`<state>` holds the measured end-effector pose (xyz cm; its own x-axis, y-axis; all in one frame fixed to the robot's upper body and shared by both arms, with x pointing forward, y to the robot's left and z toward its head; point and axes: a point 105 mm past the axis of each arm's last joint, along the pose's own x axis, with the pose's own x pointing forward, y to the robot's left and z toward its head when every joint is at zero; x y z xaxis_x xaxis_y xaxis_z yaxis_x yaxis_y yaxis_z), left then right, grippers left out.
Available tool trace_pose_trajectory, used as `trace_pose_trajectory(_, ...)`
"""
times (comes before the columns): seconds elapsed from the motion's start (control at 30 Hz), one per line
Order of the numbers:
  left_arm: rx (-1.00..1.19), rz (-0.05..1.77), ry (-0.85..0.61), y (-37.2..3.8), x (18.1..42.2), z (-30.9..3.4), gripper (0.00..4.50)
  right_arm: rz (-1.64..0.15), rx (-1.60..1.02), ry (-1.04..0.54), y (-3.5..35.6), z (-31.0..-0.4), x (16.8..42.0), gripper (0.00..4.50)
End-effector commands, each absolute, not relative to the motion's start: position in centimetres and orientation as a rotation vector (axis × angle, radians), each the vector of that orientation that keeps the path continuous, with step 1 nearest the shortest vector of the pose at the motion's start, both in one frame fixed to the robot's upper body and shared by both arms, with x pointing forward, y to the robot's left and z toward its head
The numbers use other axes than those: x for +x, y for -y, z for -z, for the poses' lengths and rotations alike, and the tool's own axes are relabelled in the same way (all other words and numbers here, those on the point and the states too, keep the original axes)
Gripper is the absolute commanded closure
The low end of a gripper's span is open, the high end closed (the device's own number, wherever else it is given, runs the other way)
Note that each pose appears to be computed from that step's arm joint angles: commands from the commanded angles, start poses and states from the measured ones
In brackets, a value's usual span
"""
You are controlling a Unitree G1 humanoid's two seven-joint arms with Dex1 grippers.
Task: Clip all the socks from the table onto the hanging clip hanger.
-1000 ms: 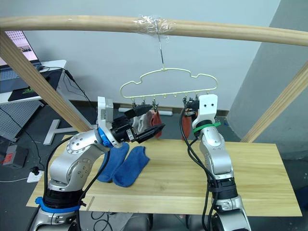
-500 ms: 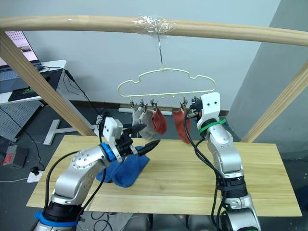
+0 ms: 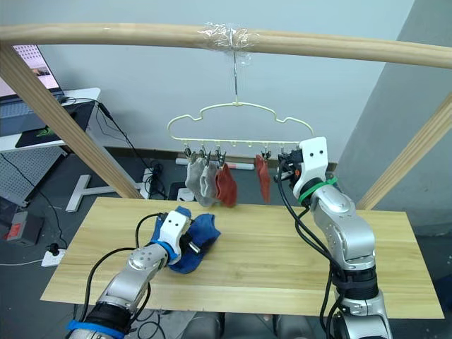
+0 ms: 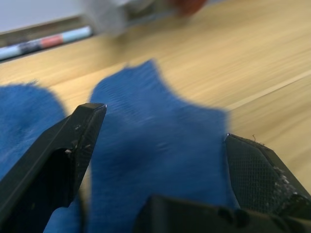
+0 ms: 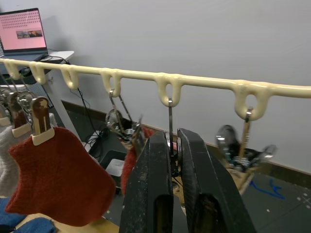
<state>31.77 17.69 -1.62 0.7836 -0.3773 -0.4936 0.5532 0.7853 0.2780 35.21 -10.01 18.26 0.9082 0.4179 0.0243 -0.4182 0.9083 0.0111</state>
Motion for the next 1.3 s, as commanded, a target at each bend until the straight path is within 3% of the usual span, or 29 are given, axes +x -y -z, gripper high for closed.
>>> trace_pose_trajectory(0.03, 0.427, 0.539, -0.487, -17.8, 31.3, 2.8, 0.00, -0.427, 0.033, 0.057, 10.2, -19.2, 34.7, 4.50)
trace_pose_trajectory(0.07, 0.404, 0.529, -0.516, -18.1, 31.2, 3.2, 0.00, -0.424, 0.033, 0.055, 10.3, -19.2, 34.7, 4.50)
trace_pose_trajectory(0.17, 0.302, 0.512, -0.590, -18.6, 30.9, 4.2, 0.63, -0.417, 0.032, 0.047, 10.5, -19.0, 34.6, 4.50)
trace_pose_trajectory(0.43, 0.250, 0.659, -0.569, -15.7, 30.0, 4.0, 3.03, -0.408, 0.045, 0.044, 11.1, -19.4, 34.8, 4.50)
trace_pose_trajectory(0.53, 0.223, 0.711, -0.532, -14.3, 29.8, 3.4, 3.59, -0.398, 0.065, 0.039, 11.7, -19.7, 35.1, 4.50)
trace_pose_trajectory(0.6, 0.187, 0.747, -0.470, -13.1, 30.0, 2.2, 3.82, -0.395, 0.084, 0.025, 12.0, -19.9, 35.2, 4.50)
trace_pose_trajectory(0.7, 0.164, 0.890, -0.222, -9.5, 30.2, -2.7, 4.35, -0.387, 0.209, -0.059, 12.8, -20.4, 35.3, 4.50)
trace_pose_trajectory(0.87, 0.235, 1.009, -0.018, -6.6, 29.8, -6.7, 4.46, -0.385, 0.354, -0.190, 13.4, -20.9, 35.1, 4.50)
trace_pose_trajectory(1.03, 0.235, 1.011, 0.233, -3.4, 30.8, -12.4, 4.46, -0.408, 0.488, -0.279, 12.9, -21.8, 34.8, 4.50)
trace_pose_trajectory(1.3, 0.287, 0.977, 0.343, -0.9, 32.2, -14.9, 4.46, -0.418, 0.564, -0.286, 12.0, -21.9, 34.6, 4.50)
